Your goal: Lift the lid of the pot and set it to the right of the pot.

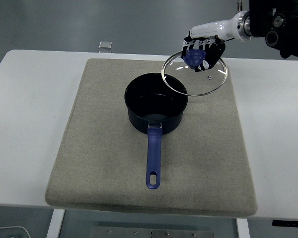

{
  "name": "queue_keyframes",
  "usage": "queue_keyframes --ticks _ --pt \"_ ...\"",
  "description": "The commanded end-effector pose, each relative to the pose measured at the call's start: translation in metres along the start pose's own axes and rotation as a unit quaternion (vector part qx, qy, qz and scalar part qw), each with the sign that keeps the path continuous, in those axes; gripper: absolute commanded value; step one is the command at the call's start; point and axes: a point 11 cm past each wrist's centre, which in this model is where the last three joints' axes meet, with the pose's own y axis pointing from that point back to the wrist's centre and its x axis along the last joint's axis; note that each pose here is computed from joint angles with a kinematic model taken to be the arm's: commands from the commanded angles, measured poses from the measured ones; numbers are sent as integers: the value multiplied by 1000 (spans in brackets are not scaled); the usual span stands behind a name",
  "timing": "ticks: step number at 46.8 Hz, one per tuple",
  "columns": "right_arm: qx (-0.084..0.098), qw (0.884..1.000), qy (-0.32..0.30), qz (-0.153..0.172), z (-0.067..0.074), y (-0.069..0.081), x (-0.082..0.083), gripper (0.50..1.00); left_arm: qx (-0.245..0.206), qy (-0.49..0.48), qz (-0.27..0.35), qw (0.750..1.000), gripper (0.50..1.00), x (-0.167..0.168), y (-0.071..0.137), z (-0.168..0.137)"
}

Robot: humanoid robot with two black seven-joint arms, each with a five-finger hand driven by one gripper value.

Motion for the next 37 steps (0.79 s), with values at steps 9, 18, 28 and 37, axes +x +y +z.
queue_keyframes --ticks 9,18,28,37 --pt "-34 999 -23 3 36 4 -7 517 0 0 0 1000 1000 0 0 0" --pt "-46 998 -33 6 53 2 -12 515 0 0 0 1000 1000 0 0 0" --pt "-49 998 -43 -1 63 -4 -29 502 0 0 0 1000 1000 0 0 0" --pt "-51 997 -53 1 71 -11 -45 500 0 0 0 1000 1000 0 0 0"
